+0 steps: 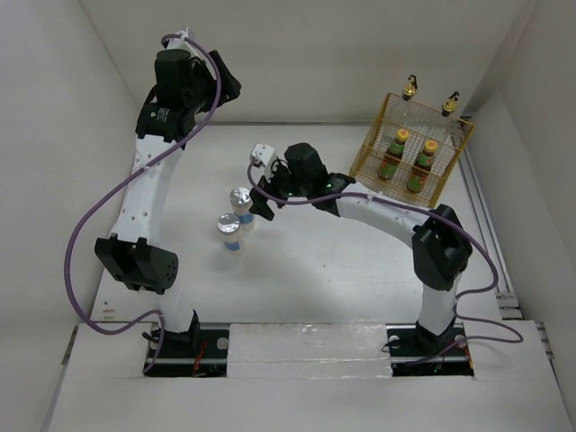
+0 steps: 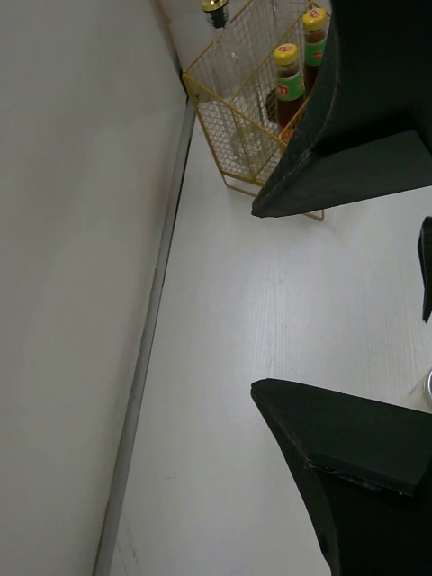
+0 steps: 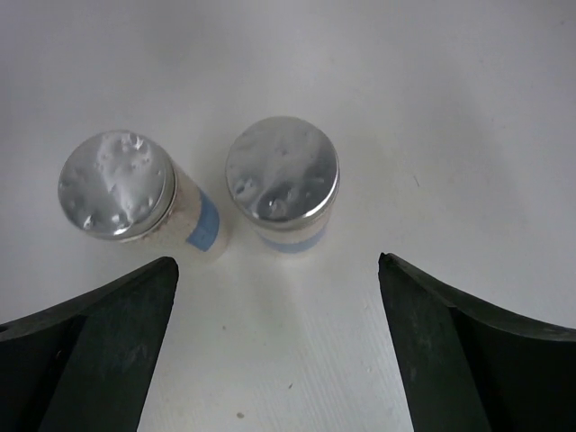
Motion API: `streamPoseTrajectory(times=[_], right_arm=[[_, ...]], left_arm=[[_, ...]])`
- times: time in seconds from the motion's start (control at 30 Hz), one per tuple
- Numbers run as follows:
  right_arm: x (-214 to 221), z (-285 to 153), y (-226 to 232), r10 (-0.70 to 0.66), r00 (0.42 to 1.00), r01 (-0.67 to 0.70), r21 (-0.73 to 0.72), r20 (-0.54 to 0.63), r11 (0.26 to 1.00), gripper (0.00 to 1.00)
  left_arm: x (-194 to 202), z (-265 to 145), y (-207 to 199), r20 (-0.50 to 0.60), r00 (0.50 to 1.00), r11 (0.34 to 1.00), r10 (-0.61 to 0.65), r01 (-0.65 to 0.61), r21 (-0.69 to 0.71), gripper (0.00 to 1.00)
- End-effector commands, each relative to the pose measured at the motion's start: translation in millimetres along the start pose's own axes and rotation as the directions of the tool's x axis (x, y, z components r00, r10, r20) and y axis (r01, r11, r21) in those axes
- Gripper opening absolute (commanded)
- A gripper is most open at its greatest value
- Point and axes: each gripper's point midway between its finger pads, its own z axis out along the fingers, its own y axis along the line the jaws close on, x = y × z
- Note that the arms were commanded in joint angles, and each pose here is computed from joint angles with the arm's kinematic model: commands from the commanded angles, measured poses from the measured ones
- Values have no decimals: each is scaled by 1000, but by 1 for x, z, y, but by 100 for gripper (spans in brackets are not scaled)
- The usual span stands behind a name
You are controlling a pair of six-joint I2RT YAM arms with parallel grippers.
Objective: Organize the condiment bottles
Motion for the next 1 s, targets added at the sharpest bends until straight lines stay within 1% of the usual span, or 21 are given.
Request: streamPoseTrajectory(times=[0.0,0.07,0.2,0.3,0.33,0.4,0.47,0.5,0.53,0.57,0.6,0.63,0.7,0.73,0.77,0.8,0.83,0.87,0.9,0.93,0.97], right_arm=[[-37,14,5,-68,994,72,-51,83,996,99],[-28,34,13,-74,995,79,-86,60,993,99],[-19,57,10,-58,998,61,-86,37,994,100],[-20,73,10,-65,997,69,-92,47,993,100],[-20,77,9,-65,997,69,-92,47,993,100],[-15,83,5,-55,998,58,-73,40,996,98],[-22,88,-1,-47,996,50,-45,70,998,91],[-24,92,-2,-32,996,36,-43,89,998,82],[-32,92,-6,-39,994,42,-24,107,999,82],[-31,94,-7,-27,994,29,-16,105,999,60],[-31,94,-9,-27,994,28,-7,104,1000,49],[-31,94,-11,-27,994,27,2,103,1000,42],[-56,74,-9,-32,989,30,19,145,999,37],[-65,60,-21,-33,986,25,50,160,998,37],[-85,34,-24,-36,980,22,75,197,997,36],[-98,18,-28,-47,973,26,93,228,995,33],[-108,0,-35,-46,966,16,120,253,993,33],[-114,-22,-53,-49,962,4,166,270,986,33],[-126,-54,-54,-63,952,5,192,300,981,32],[-127,-71,-61,-54,949,-14,212,311,977,32],[-123,-94,-81,-53,947,-33,261,316,965,32]], left_arm=[[-13,-10,-18,33,999,999,-9,7,54,69],[-10,-8,-19,24,1000,998,-18,16,63,69],[0,-5,-21,-5,1000,996,-17,18,86,69],[11,0,-17,-35,999,996,-28,31,79,69],[10,-3,-20,-34,999,995,-37,40,96,69],[24,2,-20,-74,996,992,-48,56,115,69],[26,1,-20,-79,996,991,-47,57,122,69],[31,2,-18,-89,995,992,-48,58,116,69],[31,3,-18,-89,995,992,-48,59,116,69],[28,-1,-20,-81,996,991,-47,57,121,69],[28,-1,-20,-81,996,991,-47,57,121,69],[30,1,-16,-83,995,993,-49,58,106,69],[27,-3,-16,-69,997,994,-40,47,103,69],[27,-3,-16,-69,997,994,-40,47,103,69],[27,-3,-16,-69,997,994,-40,47,103,69],[27,-3,-16,-69,997,994,-40,47,103,69],[27,-3,-16,-69,997,994,-40,47,103,69],[31,-1,-16,-81,996,992,-39,48,114,69],[30,-3,-17,-73,997,992,-38,47,119,69],[37,-2,-18,-99,994,989,-48,61,131,69],[38,-4,-23,-93,995,988,-44,57,145,69]])
